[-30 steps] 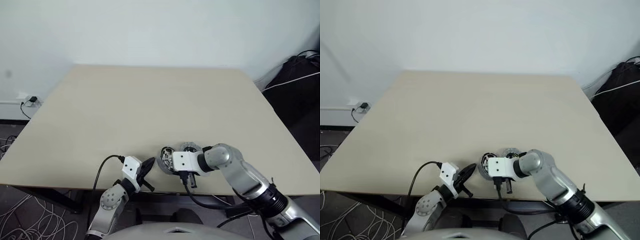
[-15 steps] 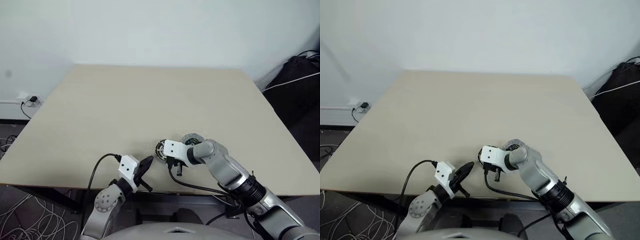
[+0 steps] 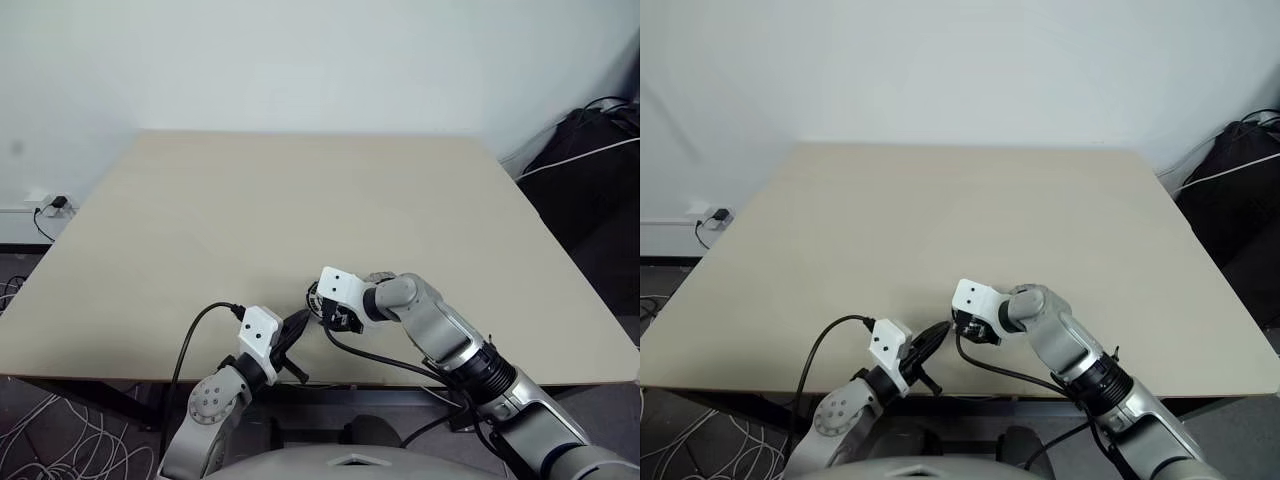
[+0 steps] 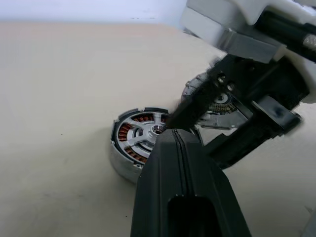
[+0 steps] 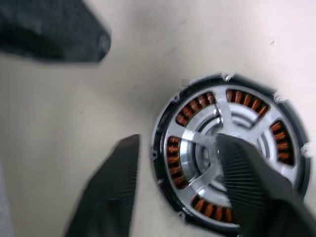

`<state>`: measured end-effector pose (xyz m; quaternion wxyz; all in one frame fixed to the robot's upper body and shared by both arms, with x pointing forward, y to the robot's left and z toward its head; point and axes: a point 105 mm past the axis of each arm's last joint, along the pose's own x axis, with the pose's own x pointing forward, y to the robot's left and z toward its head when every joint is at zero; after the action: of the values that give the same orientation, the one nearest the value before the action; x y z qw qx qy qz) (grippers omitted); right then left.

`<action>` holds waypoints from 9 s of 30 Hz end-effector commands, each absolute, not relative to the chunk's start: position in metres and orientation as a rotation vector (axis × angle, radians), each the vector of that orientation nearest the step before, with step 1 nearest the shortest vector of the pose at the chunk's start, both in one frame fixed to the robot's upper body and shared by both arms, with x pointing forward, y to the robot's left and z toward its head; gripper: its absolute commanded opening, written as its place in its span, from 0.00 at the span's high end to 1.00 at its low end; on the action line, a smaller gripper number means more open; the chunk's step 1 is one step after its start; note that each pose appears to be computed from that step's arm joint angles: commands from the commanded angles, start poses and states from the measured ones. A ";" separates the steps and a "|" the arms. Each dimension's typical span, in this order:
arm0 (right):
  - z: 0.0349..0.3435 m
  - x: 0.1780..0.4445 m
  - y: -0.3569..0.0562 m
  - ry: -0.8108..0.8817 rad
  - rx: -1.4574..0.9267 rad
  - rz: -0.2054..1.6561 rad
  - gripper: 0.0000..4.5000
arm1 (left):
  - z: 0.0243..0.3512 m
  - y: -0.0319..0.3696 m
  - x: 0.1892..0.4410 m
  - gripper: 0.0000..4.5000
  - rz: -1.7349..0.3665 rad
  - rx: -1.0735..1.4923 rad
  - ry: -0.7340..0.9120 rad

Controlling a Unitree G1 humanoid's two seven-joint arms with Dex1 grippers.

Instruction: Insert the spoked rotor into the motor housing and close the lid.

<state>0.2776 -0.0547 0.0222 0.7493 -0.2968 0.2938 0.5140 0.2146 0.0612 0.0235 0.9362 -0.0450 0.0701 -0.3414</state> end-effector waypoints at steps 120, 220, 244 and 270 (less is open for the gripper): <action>0.017 0.290 -0.081 0.302 -0.153 0.862 0.27 | 0.060 0.074 0.208 1.00 -0.702 -0.023 0.090; -0.006 0.288 -0.096 0.541 -0.388 0.822 0.28 | 0.037 0.085 0.214 1.00 -0.637 0.014 0.057; -0.007 0.283 -0.078 0.531 -0.325 0.837 0.28 | 0.031 0.082 0.318 1.00 -0.669 -0.190 0.387; -0.004 0.280 -0.074 0.522 -0.304 0.816 0.28 | 0.002 0.048 0.314 1.00 -0.867 -0.174 0.681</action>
<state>0.2852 -0.0725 0.0045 0.8796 -0.1441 0.2279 0.3919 0.3119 0.0528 -0.0008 0.8494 -0.0958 0.3231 -0.4061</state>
